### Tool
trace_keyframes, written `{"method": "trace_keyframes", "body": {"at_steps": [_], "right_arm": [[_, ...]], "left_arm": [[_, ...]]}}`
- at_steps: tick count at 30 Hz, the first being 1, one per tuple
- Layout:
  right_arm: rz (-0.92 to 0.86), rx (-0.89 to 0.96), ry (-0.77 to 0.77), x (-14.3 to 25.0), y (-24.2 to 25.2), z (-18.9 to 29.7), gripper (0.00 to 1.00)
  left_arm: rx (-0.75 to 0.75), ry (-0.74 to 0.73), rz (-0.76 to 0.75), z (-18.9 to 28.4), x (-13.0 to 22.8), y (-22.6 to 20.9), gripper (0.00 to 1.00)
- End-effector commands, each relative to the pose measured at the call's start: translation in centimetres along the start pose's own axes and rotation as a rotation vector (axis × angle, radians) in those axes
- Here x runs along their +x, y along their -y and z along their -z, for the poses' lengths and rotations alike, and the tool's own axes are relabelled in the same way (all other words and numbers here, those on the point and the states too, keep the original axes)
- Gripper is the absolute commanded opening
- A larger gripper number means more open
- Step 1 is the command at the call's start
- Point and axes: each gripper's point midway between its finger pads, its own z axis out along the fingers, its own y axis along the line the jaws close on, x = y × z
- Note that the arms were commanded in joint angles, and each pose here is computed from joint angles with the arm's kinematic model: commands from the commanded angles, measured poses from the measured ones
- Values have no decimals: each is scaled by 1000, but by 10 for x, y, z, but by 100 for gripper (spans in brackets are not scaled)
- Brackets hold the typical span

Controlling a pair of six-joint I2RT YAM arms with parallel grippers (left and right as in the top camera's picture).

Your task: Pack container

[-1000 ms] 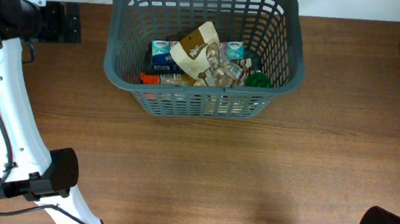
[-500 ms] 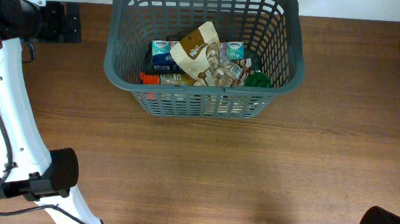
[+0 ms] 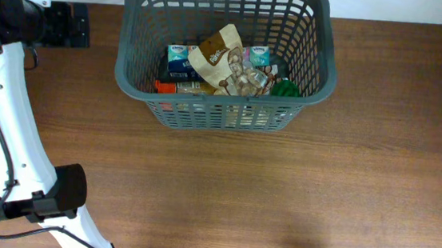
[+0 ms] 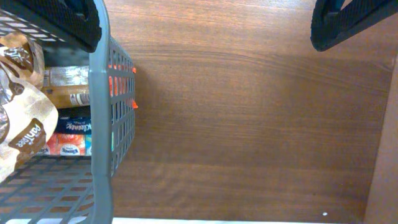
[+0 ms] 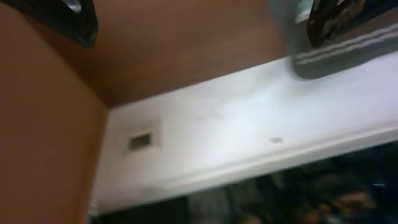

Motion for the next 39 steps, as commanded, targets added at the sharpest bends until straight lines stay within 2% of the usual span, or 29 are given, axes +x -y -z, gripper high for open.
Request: {"method": "trace_keyframes", "body": {"at_steps": [1, 5, 8, 11, 14, 20, 24, 31, 39], "right_arm": [[32, -140, -4, 28, -42, 46, 99], [96, -91, 39, 58, -38, 71, 99], [82, -7, 217, 87, -16, 88, 99], [63, -14, 324, 103, -12, 90, 99], [49, -24, 395, 142, -7, 77, 99], [68, -9, 278, 254, 5, 28, 99], [79, -2, 214, 302, 11, 8, 99], [84, 2, 182, 342, 16, -6, 99], [102, 16, 71, 384, 20, -24, 99]], "left_arm": [[10, -7, 13, -3, 1, 0, 99], [10, -7, 13, -3, 1, 0, 99], [10, -7, 13, -3, 1, 0, 99], [10, -7, 13, -3, 1, 0, 99], [10, -7, 13, -3, 1, 0, 99], [10, -7, 13, -3, 1, 0, 99], [10, -7, 13, -3, 1, 0, 99], [10, -7, 13, -3, 1, 0, 99], [10, -7, 13, -3, 1, 0, 99]]}}
